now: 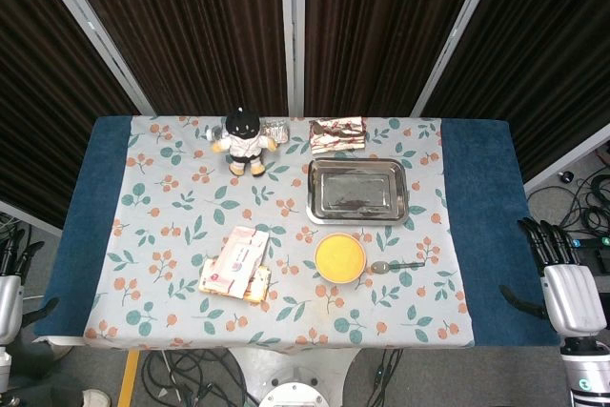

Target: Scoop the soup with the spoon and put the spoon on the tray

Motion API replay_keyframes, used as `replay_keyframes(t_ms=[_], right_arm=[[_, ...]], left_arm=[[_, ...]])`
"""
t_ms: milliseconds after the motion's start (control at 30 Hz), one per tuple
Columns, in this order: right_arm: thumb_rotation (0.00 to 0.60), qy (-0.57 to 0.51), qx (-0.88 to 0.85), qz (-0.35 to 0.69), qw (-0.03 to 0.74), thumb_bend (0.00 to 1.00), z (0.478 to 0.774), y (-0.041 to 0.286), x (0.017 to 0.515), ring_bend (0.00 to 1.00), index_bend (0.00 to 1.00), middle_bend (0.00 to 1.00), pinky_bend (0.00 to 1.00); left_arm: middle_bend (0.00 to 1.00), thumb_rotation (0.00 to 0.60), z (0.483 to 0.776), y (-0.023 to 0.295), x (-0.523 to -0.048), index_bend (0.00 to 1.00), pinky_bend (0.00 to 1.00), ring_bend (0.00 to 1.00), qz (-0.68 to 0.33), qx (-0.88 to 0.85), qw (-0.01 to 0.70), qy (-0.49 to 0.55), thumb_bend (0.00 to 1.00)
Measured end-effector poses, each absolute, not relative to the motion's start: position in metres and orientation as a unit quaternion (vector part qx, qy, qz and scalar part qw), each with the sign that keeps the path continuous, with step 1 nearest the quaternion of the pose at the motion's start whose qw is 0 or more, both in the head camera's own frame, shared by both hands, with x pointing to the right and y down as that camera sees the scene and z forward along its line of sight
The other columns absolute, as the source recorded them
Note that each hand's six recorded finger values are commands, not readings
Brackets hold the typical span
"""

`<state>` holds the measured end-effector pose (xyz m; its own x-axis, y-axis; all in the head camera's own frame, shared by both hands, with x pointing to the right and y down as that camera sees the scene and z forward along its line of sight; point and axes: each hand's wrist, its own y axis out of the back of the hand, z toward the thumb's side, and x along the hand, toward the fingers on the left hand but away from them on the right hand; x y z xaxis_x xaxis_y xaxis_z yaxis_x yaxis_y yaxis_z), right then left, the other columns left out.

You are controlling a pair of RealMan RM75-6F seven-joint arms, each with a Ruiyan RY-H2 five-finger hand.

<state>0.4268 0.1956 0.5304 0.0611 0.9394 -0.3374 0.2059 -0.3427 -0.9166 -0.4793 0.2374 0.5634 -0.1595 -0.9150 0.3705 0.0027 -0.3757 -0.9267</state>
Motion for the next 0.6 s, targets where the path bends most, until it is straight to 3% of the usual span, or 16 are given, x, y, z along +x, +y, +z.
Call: replay_keyframes(t_ms=[200, 367, 433, 533, 600], right_arm=[[0.6, -0.455, -0.634, 0.514, 0.357, 0.1, 0.528, 0.198, 0.429, 0.0, 0.0, 0.09, 0.0], [0.6, -0.467, -0.63, 0.502, 0.365, 0.1, 0.524, 0.197, 0.429, 0.01, 0.04, 0.17, 0.03], [0.6, -0.469, -0.63, 0.494, 0.373, 0.1, 0.523, 0.194, 0.426, 0.12, 0.1, 0.27, 0.21], [0.6, -0.465, -0.629, 0.487, 0.389, 0.1, 0.524, 0.187, 0.419, 0.42, 0.2, 0.46, 0.58], [0.6, -0.457, -0.632, 0.485, 0.397, 0.1, 0.526, 0.182, 0.413, 0.58, 0.25, 0.57, 0.75]], left_arm=[[0.12, 0.6, 0.562, 0.239, -0.48, 0.24, 0.11, 0.1, -0.633, -0.536, 0.362, 0.425, 0.06], [0.12, 0.6, 0.56, 0.239, -0.479, 0.24, 0.11, 0.1, -0.632, -0.537, 0.363, 0.425, 0.06], [0.12, 0.6, 0.56, 0.239, -0.478, 0.24, 0.11, 0.1, -0.631, -0.538, 0.363, 0.426, 0.07], [0.12, 0.6, 0.562, 0.238, -0.477, 0.24, 0.11, 0.1, -0.63, -0.541, 0.361, 0.425, 0.07], [0.12, 0.6, 0.562, 0.239, -0.478, 0.24, 0.11, 0.1, -0.63, -0.542, 0.36, 0.424, 0.06]])
